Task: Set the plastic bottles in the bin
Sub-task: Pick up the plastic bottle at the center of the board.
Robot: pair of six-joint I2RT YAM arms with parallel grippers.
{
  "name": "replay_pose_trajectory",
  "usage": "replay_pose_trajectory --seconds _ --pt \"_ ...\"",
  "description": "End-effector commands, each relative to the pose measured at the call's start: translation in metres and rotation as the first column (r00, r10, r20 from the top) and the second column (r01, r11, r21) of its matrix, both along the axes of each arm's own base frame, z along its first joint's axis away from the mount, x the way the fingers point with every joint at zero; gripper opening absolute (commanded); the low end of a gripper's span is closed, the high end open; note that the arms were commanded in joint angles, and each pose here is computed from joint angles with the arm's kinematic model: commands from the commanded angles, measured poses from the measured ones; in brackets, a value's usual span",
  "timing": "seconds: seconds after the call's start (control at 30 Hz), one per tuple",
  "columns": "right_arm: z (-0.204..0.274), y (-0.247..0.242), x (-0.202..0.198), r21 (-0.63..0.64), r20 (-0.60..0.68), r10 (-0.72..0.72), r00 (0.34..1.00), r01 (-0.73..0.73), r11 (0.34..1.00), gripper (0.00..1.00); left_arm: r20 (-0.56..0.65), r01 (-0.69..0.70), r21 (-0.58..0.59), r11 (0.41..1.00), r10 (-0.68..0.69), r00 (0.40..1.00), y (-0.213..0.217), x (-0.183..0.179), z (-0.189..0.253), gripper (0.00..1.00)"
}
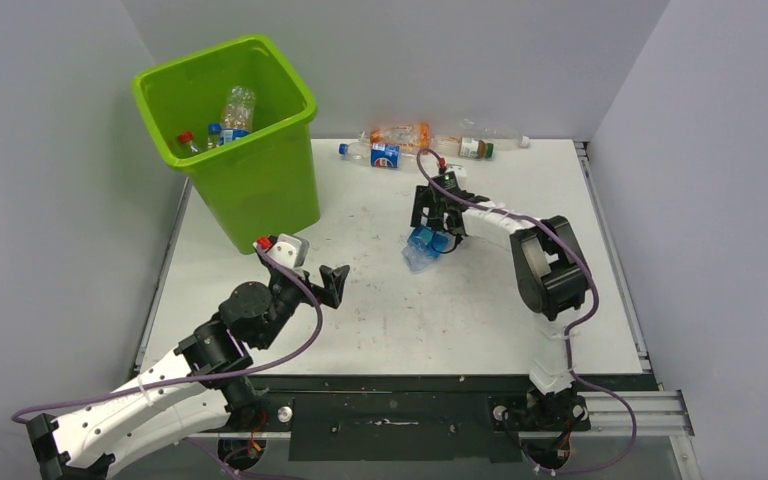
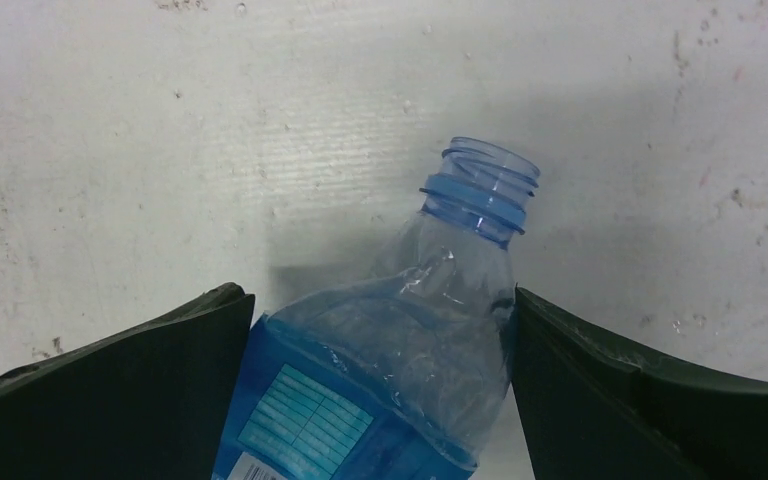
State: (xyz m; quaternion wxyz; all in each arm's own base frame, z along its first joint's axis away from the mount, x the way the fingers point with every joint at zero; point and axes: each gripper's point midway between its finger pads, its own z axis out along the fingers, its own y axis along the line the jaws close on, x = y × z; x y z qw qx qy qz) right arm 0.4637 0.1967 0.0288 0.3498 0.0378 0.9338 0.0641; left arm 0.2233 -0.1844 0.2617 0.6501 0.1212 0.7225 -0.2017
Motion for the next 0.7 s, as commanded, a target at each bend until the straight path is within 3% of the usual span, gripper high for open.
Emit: replay_pose_trajectory --seconds 0.0,0.37,0.53,0.63,0.67 --pt "0.037 -0.007 -0.013 0.076 0.011 -0.028 1.0 0.027 0.997 0.93 0.036 0.017 -0.067 0.998 -0.015 0.999 -0.002 -0.003 0.023 0.96" --pt "0.012 -0.022 -0.067 0.178 -0.097 -0.178 0.979 0.193 0.965 0.9 0.034 0.022 -0.078 0.997 -0.02 0.999 -0.002 -0.005 0.025 0.96" --pt "0.001 -0.018 -0.084 0.152 -0.118 -0.159 0.98 0.176 0.972 0.9 0.037 0.026 -0.09 0.996 -0.023 0.999 -0.002 -0.006 0.028 0.96" --pt "-0.004 -0.014 -0.09 0.159 -0.129 -0.129 0.983 0.149 0.976 1.0 0.037 0.028 -0.092 0.995 -0.024 0.999 -0.002 -0.006 0.028 0.96" --pt "-0.005 -0.013 -0.092 0.164 -0.129 -0.121 0.984 0.141 0.976 0.93 0.035 0.028 -0.092 0.995 -0.024 0.999 -0.002 -0.006 0.028 0.96"
